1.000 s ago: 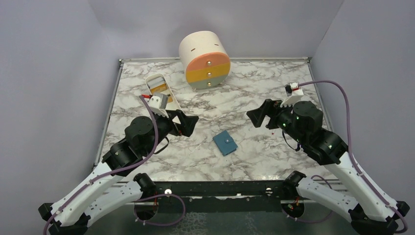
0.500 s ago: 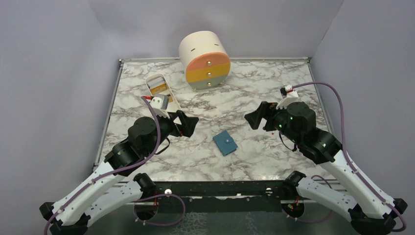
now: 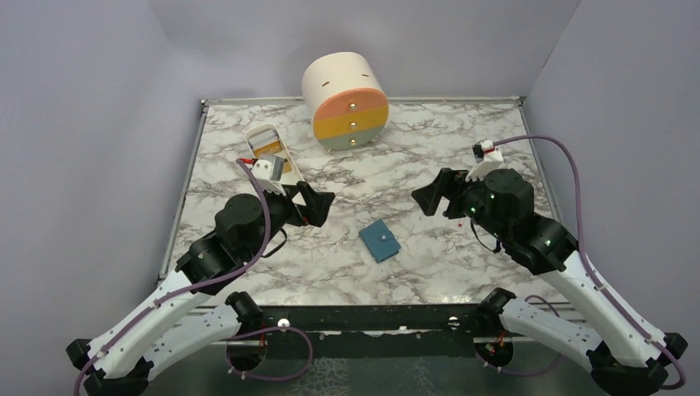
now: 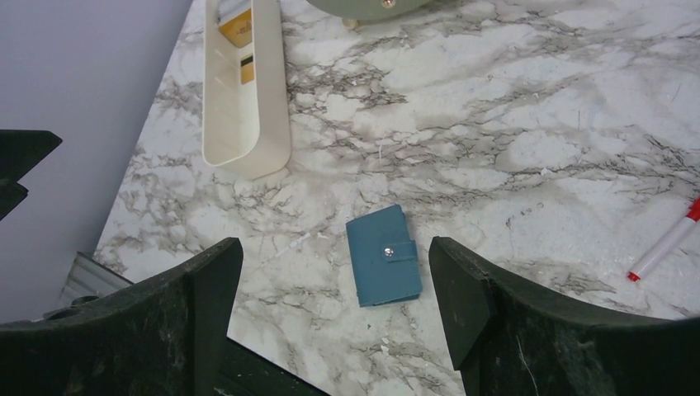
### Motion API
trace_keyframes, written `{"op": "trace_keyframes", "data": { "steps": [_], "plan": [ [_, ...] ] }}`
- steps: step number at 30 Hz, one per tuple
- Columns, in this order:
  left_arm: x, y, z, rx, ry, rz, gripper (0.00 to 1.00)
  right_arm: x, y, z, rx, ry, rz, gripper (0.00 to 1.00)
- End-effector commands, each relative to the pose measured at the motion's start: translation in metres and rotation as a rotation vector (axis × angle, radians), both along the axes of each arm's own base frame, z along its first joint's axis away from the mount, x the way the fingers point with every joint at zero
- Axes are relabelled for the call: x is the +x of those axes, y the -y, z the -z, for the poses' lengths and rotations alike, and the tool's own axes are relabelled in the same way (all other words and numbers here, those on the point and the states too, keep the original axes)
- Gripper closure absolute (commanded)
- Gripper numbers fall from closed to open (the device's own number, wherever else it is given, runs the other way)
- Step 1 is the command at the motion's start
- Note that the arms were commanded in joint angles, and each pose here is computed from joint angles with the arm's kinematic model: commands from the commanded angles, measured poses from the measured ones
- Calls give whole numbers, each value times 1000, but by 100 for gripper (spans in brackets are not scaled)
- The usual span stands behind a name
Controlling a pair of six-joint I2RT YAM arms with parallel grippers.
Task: Put the credit cards into the card holder
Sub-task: Reset both arms
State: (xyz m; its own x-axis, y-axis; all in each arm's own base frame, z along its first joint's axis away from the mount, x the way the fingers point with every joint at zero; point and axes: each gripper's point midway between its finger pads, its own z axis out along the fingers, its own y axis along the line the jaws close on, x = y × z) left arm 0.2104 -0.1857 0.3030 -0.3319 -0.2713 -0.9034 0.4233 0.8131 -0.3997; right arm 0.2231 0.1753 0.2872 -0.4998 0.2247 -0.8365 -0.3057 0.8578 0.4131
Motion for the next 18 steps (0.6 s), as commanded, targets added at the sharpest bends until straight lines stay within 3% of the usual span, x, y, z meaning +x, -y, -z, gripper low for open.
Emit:
{"op": "trace_keyframes", "data": {
  "steps": [1, 8, 18],
  "plan": [
    [1, -2, -33, -47, 66, -6, 1, -4, -3, -32, 48, 67, -31, 16],
    [1, -2, -32, -45, 68, -7, 1, -5, -3, -36, 65, 89, -36, 16],
    [1, 11, 5, -26, 23, 39, 1, -1, -8, 8, 44, -9, -11, 16]
  ]
}}
